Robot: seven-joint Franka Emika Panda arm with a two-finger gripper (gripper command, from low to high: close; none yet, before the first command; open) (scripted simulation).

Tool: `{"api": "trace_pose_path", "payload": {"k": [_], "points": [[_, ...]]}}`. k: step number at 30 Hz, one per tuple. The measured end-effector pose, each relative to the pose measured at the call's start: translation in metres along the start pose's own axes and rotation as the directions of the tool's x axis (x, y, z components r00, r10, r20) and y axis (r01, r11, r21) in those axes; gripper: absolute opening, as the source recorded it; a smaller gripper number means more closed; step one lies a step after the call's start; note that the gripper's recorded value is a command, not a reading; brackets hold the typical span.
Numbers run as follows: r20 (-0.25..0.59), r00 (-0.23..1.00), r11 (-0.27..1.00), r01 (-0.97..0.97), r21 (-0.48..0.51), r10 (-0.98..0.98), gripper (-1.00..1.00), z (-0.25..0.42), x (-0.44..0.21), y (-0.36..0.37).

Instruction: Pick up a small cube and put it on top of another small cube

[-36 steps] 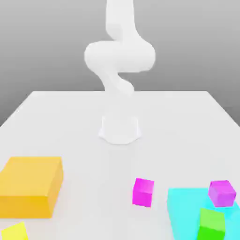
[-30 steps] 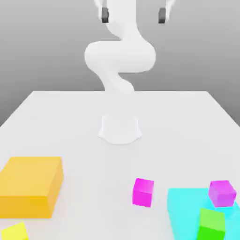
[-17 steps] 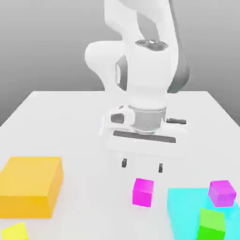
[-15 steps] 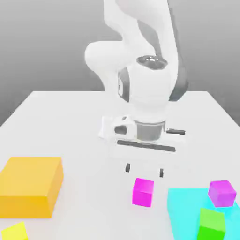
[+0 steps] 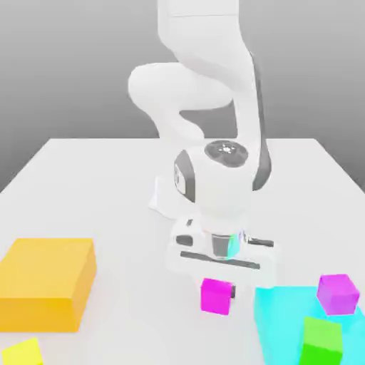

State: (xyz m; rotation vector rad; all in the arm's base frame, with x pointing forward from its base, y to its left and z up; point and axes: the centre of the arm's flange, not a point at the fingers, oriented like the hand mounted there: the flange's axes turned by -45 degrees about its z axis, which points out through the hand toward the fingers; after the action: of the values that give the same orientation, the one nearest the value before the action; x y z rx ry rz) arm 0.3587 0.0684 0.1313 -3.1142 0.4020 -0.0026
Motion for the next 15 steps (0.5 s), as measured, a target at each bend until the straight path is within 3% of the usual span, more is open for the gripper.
{"api": "trace_pose_path", "payload": {"k": [11,15], "points": [[0.0,1.0,1.0,0.001,0.0,-0.001,-1.0,-0.063,0.001,-0.002],[0.002,1.0,1.0,-0.016,-0.001,0.016,-1.0,-0.091,0.015,-0.053]]}}
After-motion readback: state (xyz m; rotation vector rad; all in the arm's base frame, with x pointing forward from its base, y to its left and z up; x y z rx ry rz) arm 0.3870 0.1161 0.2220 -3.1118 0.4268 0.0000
